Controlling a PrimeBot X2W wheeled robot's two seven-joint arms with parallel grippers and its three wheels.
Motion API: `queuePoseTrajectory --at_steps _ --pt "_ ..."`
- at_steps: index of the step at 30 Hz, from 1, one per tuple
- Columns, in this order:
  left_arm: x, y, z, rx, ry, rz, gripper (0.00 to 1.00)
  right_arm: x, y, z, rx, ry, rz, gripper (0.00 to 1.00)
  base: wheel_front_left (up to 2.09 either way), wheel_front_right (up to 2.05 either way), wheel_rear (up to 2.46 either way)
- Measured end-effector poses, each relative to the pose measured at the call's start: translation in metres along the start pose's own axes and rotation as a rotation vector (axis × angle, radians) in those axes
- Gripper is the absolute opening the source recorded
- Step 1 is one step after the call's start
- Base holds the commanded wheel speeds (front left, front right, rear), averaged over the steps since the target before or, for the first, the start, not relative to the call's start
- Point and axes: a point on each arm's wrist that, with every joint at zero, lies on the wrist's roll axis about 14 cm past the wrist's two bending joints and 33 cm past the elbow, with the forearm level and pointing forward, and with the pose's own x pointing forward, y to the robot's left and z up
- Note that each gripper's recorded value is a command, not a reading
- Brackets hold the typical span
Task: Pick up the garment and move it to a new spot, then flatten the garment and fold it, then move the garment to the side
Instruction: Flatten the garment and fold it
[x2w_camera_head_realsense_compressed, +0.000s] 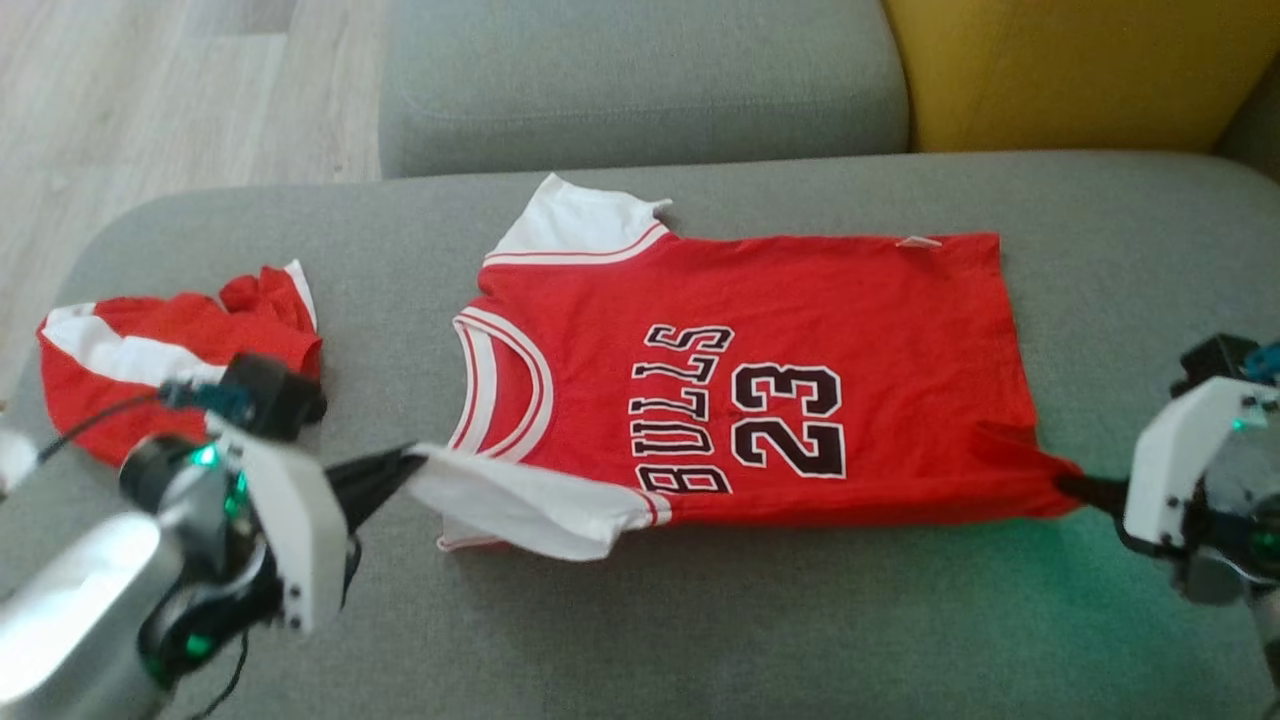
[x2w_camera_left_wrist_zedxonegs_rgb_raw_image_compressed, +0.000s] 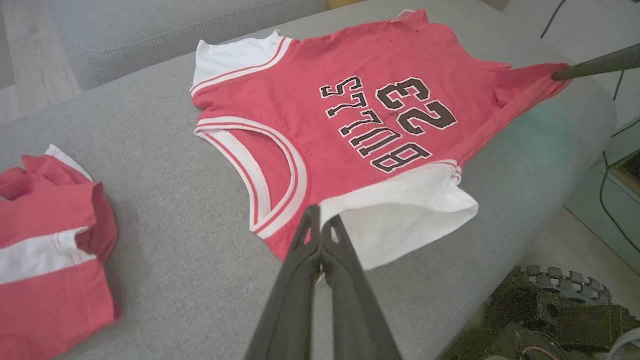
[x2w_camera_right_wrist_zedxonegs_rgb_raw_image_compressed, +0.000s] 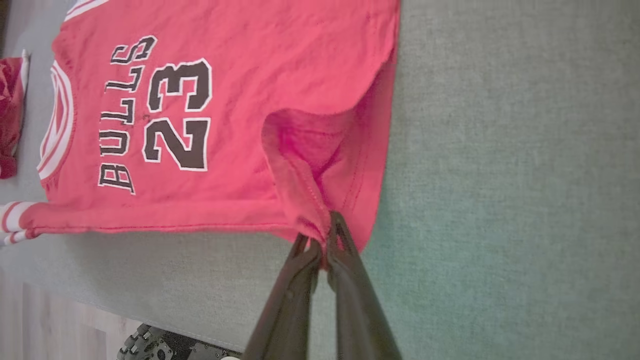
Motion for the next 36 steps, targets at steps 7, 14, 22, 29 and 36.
queuePoseTrajectory --at_steps 7,14,22,29,36 --pt "0.033 0.014 0.016 0.029 0.014 0.014 0.0 0.013 0.0 0.025 -0.029 -0.033 -0.027 0.0 0.0 0.0 0.0" --pt "0.072 0.04 0.046 0.069 -0.028 0.047 0.0 0.032 -0.01 0.055 -0.036 -0.066 -0.07 0.0 0.0 0.0 0.0" --pt "0.106 0.048 0.028 0.059 0.023 0.041 1.0 0.056 -0.018 0.045 -0.017 -0.018 -0.097 0.98 0.0 0.0 0.0" --pt "0.116 0.065 0.038 0.057 -0.083 0.122 1.0 0.056 -0.017 0.083 -0.021 -0.206 -0.094 1.0 0.0 0.0 0.0" --pt "0.09 0.091 0.098 -0.046 -0.408 0.301 1.0 0.022 -0.006 0.13 -0.065 -0.527 -0.084 1.0 0.0 0.0 0.0"
